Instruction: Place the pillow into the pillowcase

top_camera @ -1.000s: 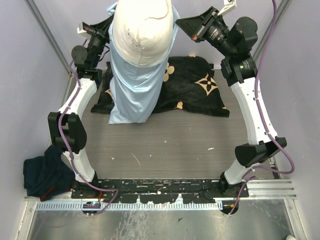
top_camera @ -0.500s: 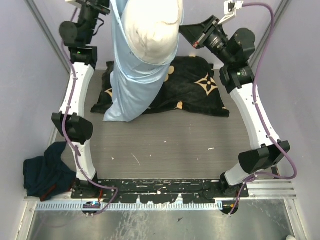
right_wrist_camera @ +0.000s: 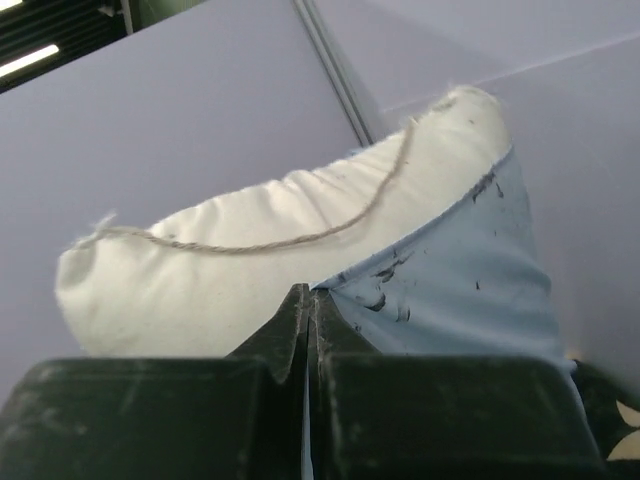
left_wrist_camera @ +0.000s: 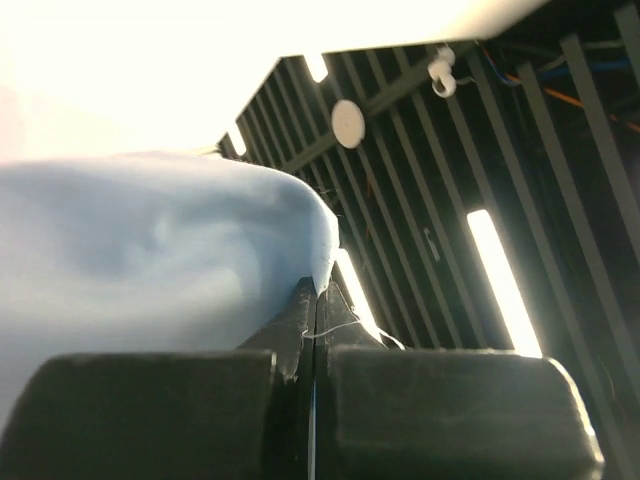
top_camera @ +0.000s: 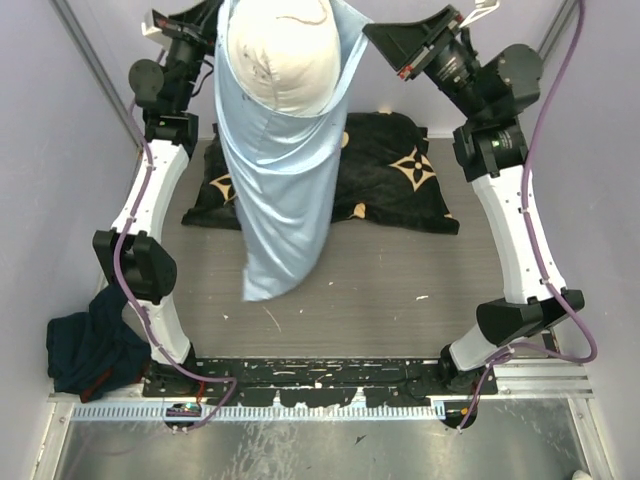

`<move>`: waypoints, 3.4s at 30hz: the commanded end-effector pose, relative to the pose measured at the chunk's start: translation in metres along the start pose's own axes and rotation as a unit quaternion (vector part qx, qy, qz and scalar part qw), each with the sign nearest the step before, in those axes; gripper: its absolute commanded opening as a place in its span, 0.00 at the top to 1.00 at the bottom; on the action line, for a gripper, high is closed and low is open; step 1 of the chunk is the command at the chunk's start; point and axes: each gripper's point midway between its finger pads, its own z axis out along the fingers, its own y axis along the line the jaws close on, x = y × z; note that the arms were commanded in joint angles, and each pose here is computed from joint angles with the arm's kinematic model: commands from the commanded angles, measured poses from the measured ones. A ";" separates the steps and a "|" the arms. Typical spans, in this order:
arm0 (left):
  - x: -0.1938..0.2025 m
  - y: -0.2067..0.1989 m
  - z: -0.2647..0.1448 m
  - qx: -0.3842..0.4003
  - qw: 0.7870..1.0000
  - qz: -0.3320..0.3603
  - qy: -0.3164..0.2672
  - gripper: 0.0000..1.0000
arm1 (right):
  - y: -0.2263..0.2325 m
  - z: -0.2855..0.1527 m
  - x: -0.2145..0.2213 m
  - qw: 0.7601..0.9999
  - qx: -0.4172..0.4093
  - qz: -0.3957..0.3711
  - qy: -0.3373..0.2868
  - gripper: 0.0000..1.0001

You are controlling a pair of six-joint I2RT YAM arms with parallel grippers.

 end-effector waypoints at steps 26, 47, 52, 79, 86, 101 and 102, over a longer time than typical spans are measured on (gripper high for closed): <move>0.039 -0.115 0.010 0.132 0.986 -0.089 0.057 1.00 | -0.018 -0.023 0.004 0.997 0.013 -0.017 -0.069 1.00; -0.011 -0.027 -0.023 0.075 0.991 -0.112 -0.012 1.00 | 0.100 -0.041 -0.077 0.984 -0.084 -0.092 -0.124 1.00; -0.005 -0.049 -0.019 0.107 0.988 -0.113 -0.002 1.00 | 0.078 -0.038 -0.061 0.989 -0.063 -0.079 -0.108 1.00; -0.023 -0.044 -0.036 0.117 0.986 -0.112 -0.039 1.00 | 0.126 -0.053 -0.093 0.977 -0.101 -0.120 -0.146 1.00; -0.033 -0.024 -0.041 0.111 0.986 -0.117 -0.045 1.00 | 0.154 -0.072 -0.111 0.966 -0.108 -0.151 -0.179 1.00; 0.018 -0.158 -0.006 0.218 0.973 -0.078 0.003 1.00 | 0.028 -0.022 -0.038 0.993 -0.031 -0.051 -0.104 1.00; 0.015 -0.164 -0.007 0.221 0.973 -0.071 0.003 1.00 | 0.025 -0.018 -0.034 0.993 -0.036 -0.042 -0.100 0.99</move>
